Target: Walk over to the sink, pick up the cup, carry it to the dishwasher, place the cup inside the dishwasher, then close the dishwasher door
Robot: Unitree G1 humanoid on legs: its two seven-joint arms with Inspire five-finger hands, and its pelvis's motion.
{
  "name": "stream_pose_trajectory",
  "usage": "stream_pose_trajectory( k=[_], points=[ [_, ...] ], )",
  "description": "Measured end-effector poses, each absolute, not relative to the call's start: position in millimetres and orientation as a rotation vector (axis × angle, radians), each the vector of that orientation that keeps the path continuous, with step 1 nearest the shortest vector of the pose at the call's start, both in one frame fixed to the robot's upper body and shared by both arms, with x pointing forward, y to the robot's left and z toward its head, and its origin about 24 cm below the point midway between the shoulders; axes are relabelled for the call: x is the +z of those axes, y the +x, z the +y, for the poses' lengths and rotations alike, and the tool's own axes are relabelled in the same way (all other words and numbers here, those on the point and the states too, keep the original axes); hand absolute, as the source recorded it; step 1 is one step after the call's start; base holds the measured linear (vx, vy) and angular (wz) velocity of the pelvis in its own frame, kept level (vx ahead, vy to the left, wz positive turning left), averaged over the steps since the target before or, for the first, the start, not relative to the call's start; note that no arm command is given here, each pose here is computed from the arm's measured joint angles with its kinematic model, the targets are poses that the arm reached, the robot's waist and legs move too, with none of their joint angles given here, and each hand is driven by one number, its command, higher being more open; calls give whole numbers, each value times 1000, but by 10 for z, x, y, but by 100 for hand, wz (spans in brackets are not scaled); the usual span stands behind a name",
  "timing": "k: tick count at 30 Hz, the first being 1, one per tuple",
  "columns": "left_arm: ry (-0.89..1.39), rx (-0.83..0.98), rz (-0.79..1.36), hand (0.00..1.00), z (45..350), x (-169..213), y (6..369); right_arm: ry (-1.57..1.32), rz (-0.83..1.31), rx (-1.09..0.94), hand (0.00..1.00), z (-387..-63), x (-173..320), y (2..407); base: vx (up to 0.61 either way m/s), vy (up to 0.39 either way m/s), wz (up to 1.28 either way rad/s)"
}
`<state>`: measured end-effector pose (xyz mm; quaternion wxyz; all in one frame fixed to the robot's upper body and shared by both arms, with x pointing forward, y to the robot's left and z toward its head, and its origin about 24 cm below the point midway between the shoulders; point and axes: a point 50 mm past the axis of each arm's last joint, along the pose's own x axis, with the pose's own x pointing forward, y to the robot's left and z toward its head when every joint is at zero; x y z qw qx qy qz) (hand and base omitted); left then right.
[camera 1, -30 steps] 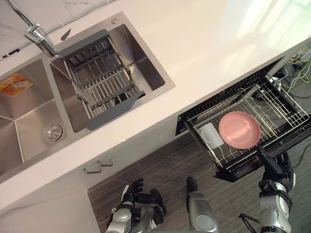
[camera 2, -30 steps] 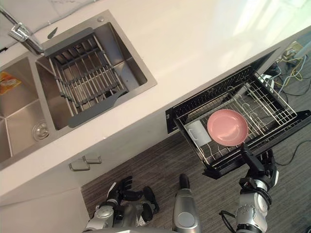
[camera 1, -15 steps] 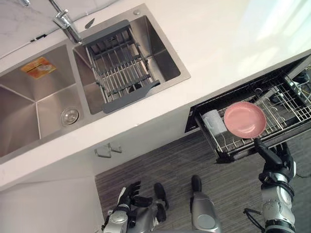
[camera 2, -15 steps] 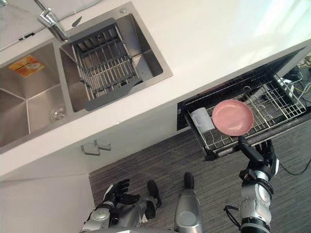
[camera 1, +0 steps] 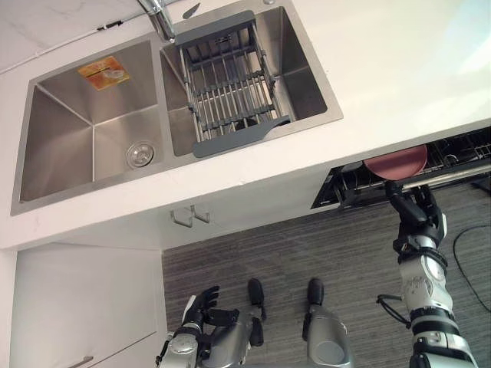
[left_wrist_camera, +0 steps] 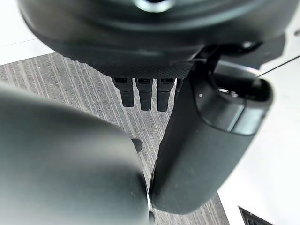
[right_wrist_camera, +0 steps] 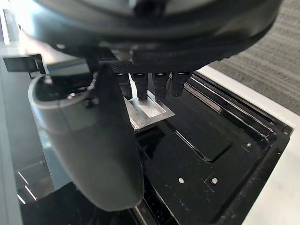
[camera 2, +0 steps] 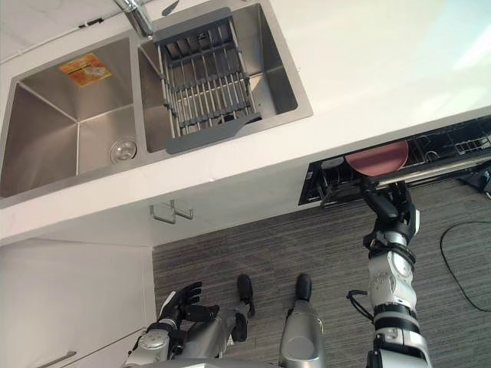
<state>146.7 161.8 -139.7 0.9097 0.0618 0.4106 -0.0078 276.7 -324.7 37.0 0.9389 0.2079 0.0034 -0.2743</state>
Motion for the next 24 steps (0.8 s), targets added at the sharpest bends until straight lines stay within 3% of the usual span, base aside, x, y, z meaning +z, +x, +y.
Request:
stream_pose_trajectory(
  k=[11, 24],
  points=[
    [123, -11, 833, 90, 1642, -1377, 1481, 284, 49, -504, 90, -3300, 709, 3186, -9, -9, 10],
    [131, -14, 830, 90, 1644, -1373, 1486, 72, 111, -399, 90, -3163, 624, 3155, -10, -4, 0]
  ],
)
